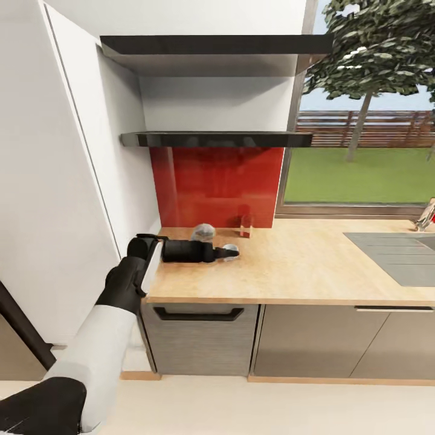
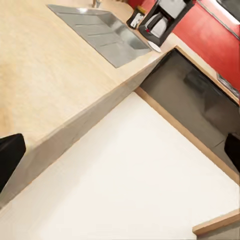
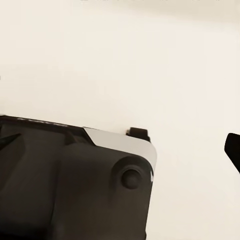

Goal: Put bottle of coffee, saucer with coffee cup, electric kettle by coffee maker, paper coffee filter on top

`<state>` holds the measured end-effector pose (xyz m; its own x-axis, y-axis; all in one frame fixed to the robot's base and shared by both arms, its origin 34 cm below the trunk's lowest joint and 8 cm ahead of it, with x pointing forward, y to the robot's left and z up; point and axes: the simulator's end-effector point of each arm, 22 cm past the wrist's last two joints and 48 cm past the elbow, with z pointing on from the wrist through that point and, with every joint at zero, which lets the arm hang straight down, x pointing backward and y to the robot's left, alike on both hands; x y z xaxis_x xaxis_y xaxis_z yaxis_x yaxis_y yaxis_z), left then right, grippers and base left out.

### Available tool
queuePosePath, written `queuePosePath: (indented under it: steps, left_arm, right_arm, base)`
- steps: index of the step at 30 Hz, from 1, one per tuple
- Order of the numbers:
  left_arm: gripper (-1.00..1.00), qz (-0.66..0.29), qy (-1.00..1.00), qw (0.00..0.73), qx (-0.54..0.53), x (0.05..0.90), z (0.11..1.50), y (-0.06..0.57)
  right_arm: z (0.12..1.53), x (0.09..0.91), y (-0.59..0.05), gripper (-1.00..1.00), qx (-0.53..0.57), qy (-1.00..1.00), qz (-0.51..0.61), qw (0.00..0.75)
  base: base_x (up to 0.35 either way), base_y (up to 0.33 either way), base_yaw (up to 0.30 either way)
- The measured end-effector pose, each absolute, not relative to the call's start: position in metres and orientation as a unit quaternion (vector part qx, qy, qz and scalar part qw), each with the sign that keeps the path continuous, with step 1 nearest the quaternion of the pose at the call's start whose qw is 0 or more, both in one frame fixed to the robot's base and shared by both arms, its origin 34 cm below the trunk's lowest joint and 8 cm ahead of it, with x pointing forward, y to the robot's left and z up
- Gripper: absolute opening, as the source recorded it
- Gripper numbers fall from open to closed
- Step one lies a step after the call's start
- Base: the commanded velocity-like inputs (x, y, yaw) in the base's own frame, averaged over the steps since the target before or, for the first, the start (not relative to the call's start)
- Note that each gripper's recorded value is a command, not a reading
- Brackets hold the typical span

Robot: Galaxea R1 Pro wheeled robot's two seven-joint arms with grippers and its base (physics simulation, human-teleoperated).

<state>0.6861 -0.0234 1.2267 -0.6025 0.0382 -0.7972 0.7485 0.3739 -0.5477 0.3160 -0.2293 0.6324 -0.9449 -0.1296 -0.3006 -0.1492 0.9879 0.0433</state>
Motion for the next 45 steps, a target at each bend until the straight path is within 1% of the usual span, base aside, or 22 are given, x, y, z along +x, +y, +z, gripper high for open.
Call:
queuePosePath:
  steps: [3,5,7,10,13,17,19,23,27,36,45]
  left_arm:
    - [1.00,-0.432,0.773,0.393,0.247,0.719,1.233,-0.004]
    - [1.00,-0.371,0.800,0.414,0.224,0.744,1.225,0.014]
    - [1.00,-0.337,0.814,0.424,0.209,0.756,1.219,0.025]
    - [1.00,-0.260,0.843,0.438,0.172,0.778,1.203,0.055]
    - [1.00,-0.195,0.870,0.431,0.137,0.793,1.178,0.083]
    - [1.00,-0.135,0.893,0.416,0.106,0.805,1.157,0.108]
    - [1.00,-0.101,0.907,0.400,0.091,0.812,1.143,0.122]
    - [1.00,-0.089,0.916,0.382,0.087,0.808,1.123,0.129]
    - [1.00,-0.087,0.917,0.380,0.087,0.807,1.120,0.131]
    - [1.00,-0.087,0.916,0.381,0.086,0.807,1.121,0.131]
    - [1.00,-0.091,0.907,0.402,0.085,0.814,1.128,0.129]
  right_arm:
    - [0.632,0.316,-0.228,1.00,-0.072,0.986,0.033,0.150]
    - [0.632,0.315,-0.228,1.00,-0.073,0.986,0.034,0.148]
    - [0.632,0.315,-0.231,1.00,-0.074,0.986,0.032,0.147]
    - [0.631,0.314,-0.237,1.00,-0.072,0.986,0.027,0.145]
    - [0.631,0.312,-0.242,1.00,-0.068,0.987,0.020,0.143]
    - [0.630,0.308,-0.258,1.00,-0.058,0.989,-0.014,0.139]
    - [0.629,0.303,-0.270,1.00,-0.023,0.990,-0.037,0.134]
    - [0.629,0.301,-0.270,1.00,-0.006,0.991,-0.038,0.132]
    - [0.629,0.301,-0.267,1.00,-0.005,0.991,-0.036,0.132]
    - [0.629,0.301,-0.266,1.00,-0.004,0.991,-0.035,0.132]
    - [0.629,0.301,-0.266,1.00,-0.004,0.991,-0.035,0.132]
  base:
    - [0.000,0.000,0.000]
    - [0.000,0.000,0.000]
    - [0.000,0.000,0.000]
    - [0.000,0.000,0.000]
    - [0.000,0.000,0.000]
    - [0.000,0.000,0.000]
    - [0.000,0.000,0.000]
    - [0.000,0.000,0.000]
    - [0.080,0.000,0.000]
    - [0.320,0.000,-0.001]
    - [0.281,0.000,-0.221]
